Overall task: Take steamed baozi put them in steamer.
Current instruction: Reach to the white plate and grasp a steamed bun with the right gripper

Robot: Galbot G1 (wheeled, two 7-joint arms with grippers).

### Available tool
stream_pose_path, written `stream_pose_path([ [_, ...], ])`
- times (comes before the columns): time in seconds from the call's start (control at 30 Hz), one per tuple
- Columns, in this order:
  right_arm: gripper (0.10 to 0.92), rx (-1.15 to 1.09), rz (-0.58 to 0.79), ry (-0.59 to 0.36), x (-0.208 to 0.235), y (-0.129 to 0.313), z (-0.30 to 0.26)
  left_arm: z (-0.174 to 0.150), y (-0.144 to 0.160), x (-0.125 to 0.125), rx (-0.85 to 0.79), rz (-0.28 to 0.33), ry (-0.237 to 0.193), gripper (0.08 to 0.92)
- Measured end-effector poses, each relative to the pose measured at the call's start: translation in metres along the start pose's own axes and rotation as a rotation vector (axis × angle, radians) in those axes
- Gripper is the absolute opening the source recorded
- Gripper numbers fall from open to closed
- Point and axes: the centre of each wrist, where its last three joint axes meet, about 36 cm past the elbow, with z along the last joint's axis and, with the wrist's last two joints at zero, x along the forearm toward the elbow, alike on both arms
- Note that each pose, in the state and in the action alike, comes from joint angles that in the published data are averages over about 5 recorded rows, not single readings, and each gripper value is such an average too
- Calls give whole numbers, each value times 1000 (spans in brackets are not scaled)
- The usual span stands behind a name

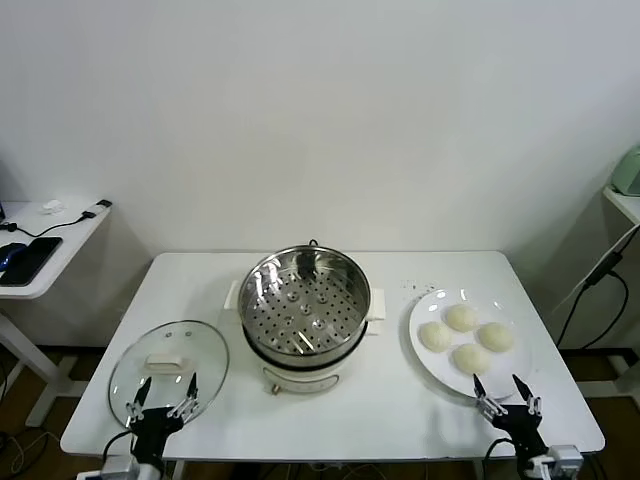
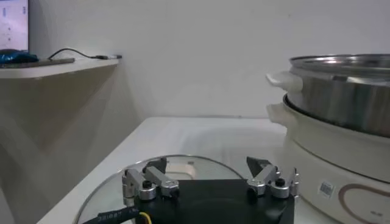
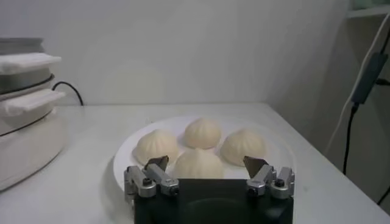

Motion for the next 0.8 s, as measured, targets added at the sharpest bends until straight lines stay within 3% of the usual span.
stream_pose_path([
  [0.43,823,241,-76,-29,-84,-41,-100,-2,-5,-2,5,15,-9,823],
  [0.6,823,436,-211,-22,-126,-62,-154,-2,-4,-2,3,24,-15,823],
  [0.8,823,729,-471,53,-164,-85,-214,-2,-4,-1,2,27,-20,823],
])
